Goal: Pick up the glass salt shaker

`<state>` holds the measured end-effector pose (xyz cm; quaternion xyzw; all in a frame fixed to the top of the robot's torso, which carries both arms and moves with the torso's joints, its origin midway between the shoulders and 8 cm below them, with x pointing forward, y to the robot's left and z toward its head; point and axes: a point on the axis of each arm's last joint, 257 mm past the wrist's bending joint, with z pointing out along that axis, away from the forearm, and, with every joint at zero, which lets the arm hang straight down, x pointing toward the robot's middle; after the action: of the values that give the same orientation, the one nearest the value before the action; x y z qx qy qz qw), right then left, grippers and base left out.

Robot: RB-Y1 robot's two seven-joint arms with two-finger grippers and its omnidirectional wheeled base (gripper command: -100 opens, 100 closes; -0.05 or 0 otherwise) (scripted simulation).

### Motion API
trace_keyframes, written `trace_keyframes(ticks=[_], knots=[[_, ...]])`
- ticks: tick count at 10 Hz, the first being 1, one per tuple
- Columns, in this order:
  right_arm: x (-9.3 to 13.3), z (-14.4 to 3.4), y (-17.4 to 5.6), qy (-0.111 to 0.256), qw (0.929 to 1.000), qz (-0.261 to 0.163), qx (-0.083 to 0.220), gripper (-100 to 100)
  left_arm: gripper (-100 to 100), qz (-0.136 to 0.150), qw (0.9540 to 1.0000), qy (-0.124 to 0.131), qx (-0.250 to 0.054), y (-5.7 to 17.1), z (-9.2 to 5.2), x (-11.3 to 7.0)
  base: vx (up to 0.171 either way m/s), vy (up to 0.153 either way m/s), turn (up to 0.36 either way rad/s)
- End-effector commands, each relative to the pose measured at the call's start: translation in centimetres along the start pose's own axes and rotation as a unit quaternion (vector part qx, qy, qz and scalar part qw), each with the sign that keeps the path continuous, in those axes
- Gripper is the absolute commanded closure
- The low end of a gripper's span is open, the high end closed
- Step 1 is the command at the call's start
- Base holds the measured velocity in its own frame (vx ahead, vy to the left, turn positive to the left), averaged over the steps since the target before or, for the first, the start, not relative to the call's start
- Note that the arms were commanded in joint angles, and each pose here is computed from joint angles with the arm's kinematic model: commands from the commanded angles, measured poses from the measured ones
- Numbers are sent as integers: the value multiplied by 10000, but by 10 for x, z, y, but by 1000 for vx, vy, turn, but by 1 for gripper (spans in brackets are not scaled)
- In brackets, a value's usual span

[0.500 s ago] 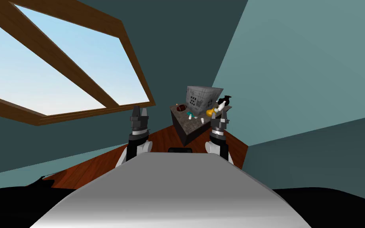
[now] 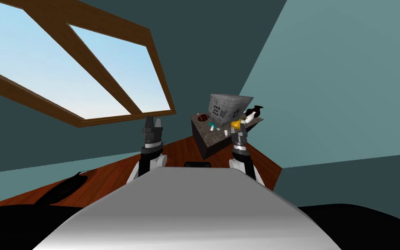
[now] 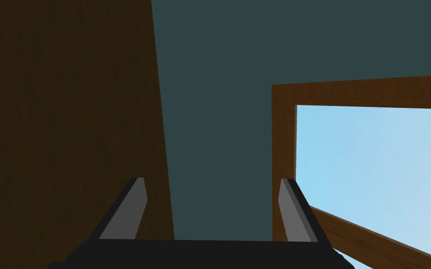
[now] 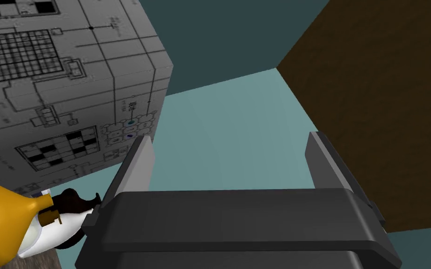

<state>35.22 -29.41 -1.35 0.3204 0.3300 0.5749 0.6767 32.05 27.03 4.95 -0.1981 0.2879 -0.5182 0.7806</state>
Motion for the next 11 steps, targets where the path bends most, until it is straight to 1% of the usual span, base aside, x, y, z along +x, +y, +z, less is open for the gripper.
trace_keyframes(ticks=[1,3,4,6,8,9,11], knots=[[-4,-9,-13,86,9988,-380,280,-100,0,0,10000,0,0,0,0,0,-59,38,167],[-11,-21,-30,159,9944,-840,627,-100,0,0,10000,0,0,0,0,0,-42,38,212],[-15,-28,-39,191,9906,-1081,813,-100,0,0,10000,0,0,0,0,0,-37,32,186],[-26,-43,-58,252,9797,-1581,1205,-100,0,0,10000,0,0,0,0,0,-24,41,193],[-39,-60,-77,315,9638,-2098,1615,-100,0,0,10000,0,0,0,0,0,-12,47,217],[-46,-69,-86,350,9538,-2359,1825,-100,0,0,10000,0,-1,0,0,0,-3,57,227],[-61,-90,-105,427,9299,-2880,2247,-100,0,0,10000,0,-1,0,0,0,14,63,220]])
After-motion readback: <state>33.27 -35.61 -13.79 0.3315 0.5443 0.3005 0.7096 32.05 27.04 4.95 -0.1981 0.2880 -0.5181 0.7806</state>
